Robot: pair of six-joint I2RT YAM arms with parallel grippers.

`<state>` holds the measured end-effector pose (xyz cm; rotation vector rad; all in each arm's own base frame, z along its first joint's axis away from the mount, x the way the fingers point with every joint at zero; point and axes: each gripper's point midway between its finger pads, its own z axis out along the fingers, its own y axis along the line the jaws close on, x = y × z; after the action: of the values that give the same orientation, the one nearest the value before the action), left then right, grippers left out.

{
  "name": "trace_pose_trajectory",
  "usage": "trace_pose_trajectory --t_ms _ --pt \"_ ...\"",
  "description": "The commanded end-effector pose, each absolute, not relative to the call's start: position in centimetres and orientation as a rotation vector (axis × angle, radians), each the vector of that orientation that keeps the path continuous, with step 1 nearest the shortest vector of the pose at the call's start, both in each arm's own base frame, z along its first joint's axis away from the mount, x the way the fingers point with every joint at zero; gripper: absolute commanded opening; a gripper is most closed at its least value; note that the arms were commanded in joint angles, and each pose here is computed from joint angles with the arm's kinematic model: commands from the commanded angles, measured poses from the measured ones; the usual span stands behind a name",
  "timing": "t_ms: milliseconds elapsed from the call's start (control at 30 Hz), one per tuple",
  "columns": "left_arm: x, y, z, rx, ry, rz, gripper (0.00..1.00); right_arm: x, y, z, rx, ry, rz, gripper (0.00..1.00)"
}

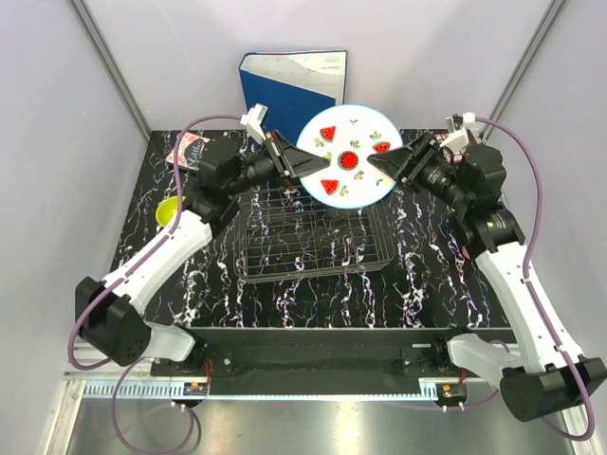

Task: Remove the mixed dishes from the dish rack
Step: Place the plate at the center of the board.

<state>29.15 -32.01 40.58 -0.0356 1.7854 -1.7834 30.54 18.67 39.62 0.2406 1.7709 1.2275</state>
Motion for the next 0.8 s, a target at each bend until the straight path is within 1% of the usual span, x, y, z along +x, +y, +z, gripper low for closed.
trace_pose_trajectory --t_ms 0,67,100,133,167,200,233,267,300,333,367,433,467,500,533,567,633,667,733,767 --pt "26.6 -31.7 45.2 0.107 1.587 -1.889 0.0 30.5 19.5 40.9 0.183 1.73 1.267 0.44" --pt "26.7 -31.8 44.6 0.101 1.604 -1.884 0.0 30.7 19.4 40.7 0.195 1.734 1.263 0.25" --pt "26.8 -31.8 44.3 0.099 1.611 -1.88 0.0 30.7 19.4 40.7 0.197 1.735 1.262 0.08" --pt "26.8 -31.8 44.2 0.101 1.612 -1.871 0.0 30.9 19.3 40.7 0.206 1.735 1.258 0.0" --pt "27.0 -31.8 43.8 0.094 1.629 -1.857 0.02 31.0 19.3 40.6 0.212 1.734 1.256 0.0" --pt "27.0 -31.7 43.8 0.096 1.631 -1.84 0.08 31.0 19.3 40.7 0.212 1.732 1.255 0.0" --pt "27.3 -31.6 43.7 0.108 1.623 -1.799 0.24 31.1 19.2 40.7 0.218 1.73 1.245 0.0" --pt "27.6 -31.5 42.9 0.085 1.665 -1.764 0.43 31.2 19.1 40.7 0.22 1.728 1.239 0.0" --pt "27.9 -31.2 42.8 0.074 1.678 -1.727 0.86 31.3 19.0 40.8 0.224 1.725 1.228 0.0" --pt "28.4 -30.5 42.8 0.055 1.671 -1.652 0.99 31.7 18.6 40.8 0.231 1.719 1.196 0.0" --pt "29.0 -29.9 41.7 0.008 1.73 -1.598 0.99 32.0 18.4 40.7 0.238 1.722 1.178 0.0" --pt "29.6 -28.3 42.0 -0.023 1.72 -1.494 0.99 32.7 17.8 41.5 0.251 1.706 1.127 0.0" --pt "29.9 -27.3 41.0 -0.058 1.763 -1.439 0.99 33.4 17.6 41.5 0.267 1.708 1.107 0.0" --pt "30.1 -26.6 41.0 -0.071 1.768 -1.401 0.99 33.8 17.2 42.7 0.276 1.683 1.097 0.0" --pt "30.6 -25.8 40.7 -0.092 1.771 -1.333 0.99 35.3 16.4 42.4 0.317 1.684 1.068 0.0" --pt "30.3 -24.7 40.5 -0.115 1.785 -1.292 0.99 35.9 15.8 43.7 0.33 1.653 1.058 0.0" --pt "30.2 -23.8 40.0 -0.121 1.785 -1.231 0.99 38.7 14.4 42.8 0.436 1.672 1.019 0.0" --pt "29.6 -23.2 40.1 -0.121 1.78 -1.216 0.99 40.0 12.5 43.7 0.487 1.64 0.99 0.0" --pt "29.2 -22.6 39.4 -0.123 1.787 -1.179 0.99 42.9 10.1 42.2 0.621 1.648 0.954 0.0" --pt "28.7 -22.2 39.5 -0.12 1.783 -1.167 0.99 44.0 7.9 42.6 0.677 1.614 0.931 0.0"
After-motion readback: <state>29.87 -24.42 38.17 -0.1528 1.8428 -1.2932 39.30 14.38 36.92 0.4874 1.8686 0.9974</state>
